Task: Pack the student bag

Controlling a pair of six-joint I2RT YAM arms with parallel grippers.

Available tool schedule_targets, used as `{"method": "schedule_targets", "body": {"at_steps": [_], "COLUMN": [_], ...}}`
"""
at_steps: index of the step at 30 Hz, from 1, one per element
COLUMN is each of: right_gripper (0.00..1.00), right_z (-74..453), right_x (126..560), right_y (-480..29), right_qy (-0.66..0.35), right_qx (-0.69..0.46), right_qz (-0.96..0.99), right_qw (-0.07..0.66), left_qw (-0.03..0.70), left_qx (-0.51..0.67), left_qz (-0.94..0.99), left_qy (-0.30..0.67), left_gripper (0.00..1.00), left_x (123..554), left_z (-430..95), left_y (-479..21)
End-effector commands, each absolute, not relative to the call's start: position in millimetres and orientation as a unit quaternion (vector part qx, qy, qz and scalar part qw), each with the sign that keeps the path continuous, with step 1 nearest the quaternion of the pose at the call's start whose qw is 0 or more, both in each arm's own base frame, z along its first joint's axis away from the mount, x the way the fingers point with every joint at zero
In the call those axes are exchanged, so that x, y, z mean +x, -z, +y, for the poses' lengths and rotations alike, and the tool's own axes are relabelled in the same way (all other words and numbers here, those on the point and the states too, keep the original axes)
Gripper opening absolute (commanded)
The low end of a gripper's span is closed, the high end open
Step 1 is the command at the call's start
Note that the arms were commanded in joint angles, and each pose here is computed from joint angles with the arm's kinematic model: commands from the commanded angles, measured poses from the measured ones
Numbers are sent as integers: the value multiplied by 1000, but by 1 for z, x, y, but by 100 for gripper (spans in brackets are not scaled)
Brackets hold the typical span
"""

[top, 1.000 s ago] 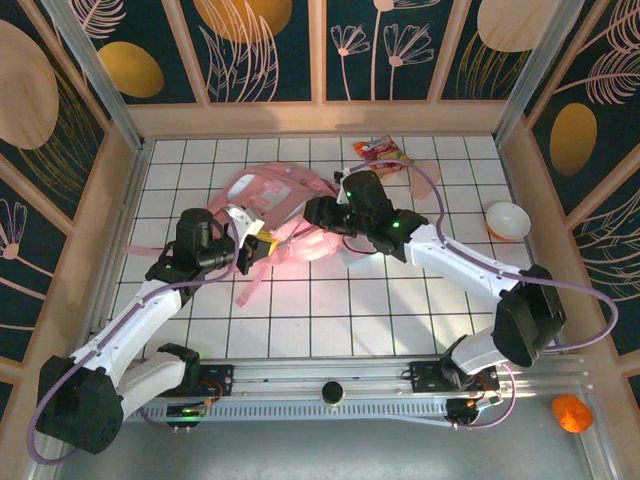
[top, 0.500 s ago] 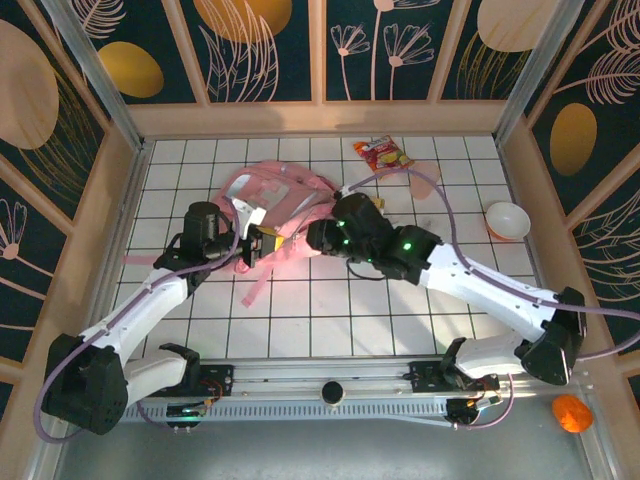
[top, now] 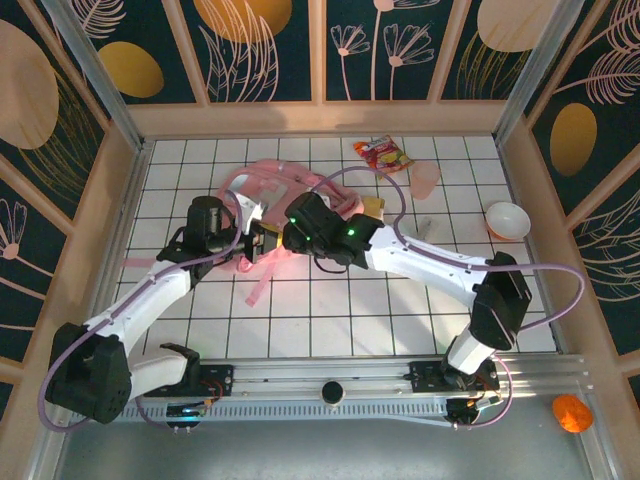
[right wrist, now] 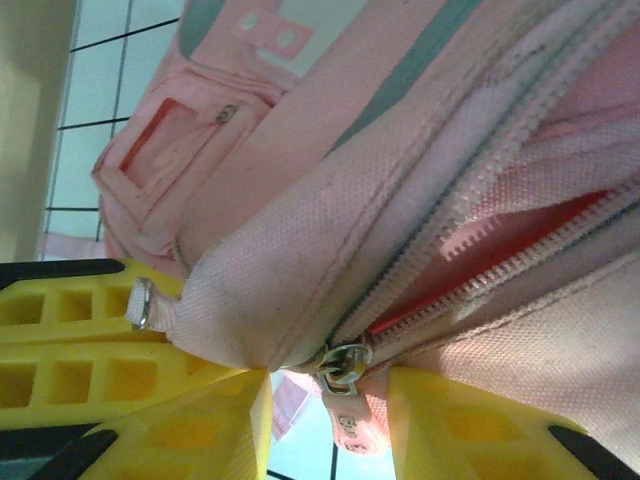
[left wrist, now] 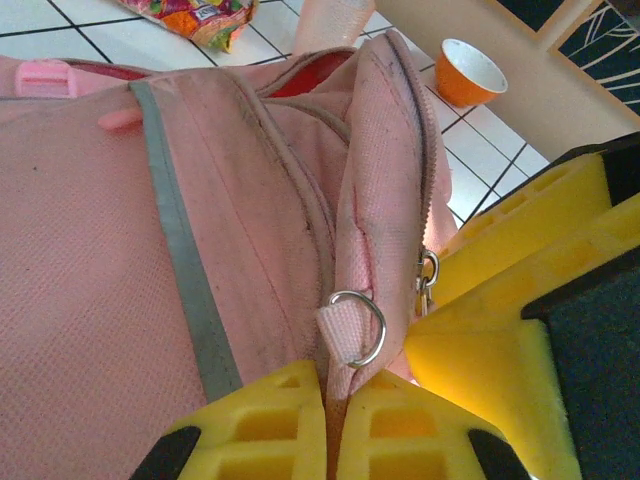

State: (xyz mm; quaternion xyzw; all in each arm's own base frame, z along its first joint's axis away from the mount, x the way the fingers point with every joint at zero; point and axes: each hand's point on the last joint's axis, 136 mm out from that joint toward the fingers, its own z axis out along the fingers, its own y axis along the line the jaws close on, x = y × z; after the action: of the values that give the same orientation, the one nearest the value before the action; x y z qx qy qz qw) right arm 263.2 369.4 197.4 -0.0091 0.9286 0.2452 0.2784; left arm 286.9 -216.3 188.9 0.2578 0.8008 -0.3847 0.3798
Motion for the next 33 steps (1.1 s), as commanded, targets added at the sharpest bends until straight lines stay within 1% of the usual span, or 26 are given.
{"method": "schedule_targets", "body": {"at_steps": [1, 3, 6, 8, 11, 13, 15, 16, 17, 20, 21, 24, 27, 30, 33], "right_gripper": [35, 34, 25, 18, 15, 16, 27, 31, 32, 31, 23, 13, 8, 1, 0], "right_z": [346, 337, 327, 326, 330, 333, 334, 335, 334, 329, 327, 325, 318, 312, 305], "right_x": [271, 270, 268, 267, 269, 271, 273, 273, 273, 272, 273, 274, 277, 280, 284], "right_y": [-184, -179, -175, -175, -179, -179, -178, -176, -174, -166, -165, -167, -170, -174, -180], "right_qy": [-175, -146, -113, -112, -124, -128, -124, -119, -111, -90, -87, -85, -79, -77, -85], "right_qx": [30, 39, 41, 41, 41, 40, 38, 38, 39, 40, 40, 36, 38, 34, 14], "right_qz": [940, 944, 949, 948, 945, 943, 944, 945, 947, 950, 951, 949, 949, 948, 948], "right_qw": [291, 292, 292, 294, 301, 303, 303, 302, 299, 295, 295, 301, 304, 308, 308], "left_qw": [391, 392, 393, 394, 394, 394, 396, 397, 398, 398, 398, 399, 397, 396, 396], "left_qx": [262, 263, 263, 265, 265, 265, 265, 266, 266, 268, 267, 269, 270, 274, 283], "left_qz": [782, 782, 782, 782, 782, 782, 781, 780, 780, 779, 779, 780, 783, 787, 798], "left_qy": [409, 407, 405, 405, 404, 404, 404, 404, 404, 405, 403, 400, 396, 386, 355], "left_gripper": [0, 0, 0, 0, 0, 0, 0, 0, 0, 0, 0, 0, 0, 0, 0], "left_x": [290, 291, 291, 292, 292, 292, 292, 292, 292, 292, 292, 293, 293, 293, 295], "left_z": [-223, -223, -222, -222, -222, -223, -222, -223, -223, -223, -222, -222, -221, -220, -213], "left_y": [-217, -218, -218, -218, -218, -218, -219, -220, -221, -222, -222, -221, -219, -216, -208]}}
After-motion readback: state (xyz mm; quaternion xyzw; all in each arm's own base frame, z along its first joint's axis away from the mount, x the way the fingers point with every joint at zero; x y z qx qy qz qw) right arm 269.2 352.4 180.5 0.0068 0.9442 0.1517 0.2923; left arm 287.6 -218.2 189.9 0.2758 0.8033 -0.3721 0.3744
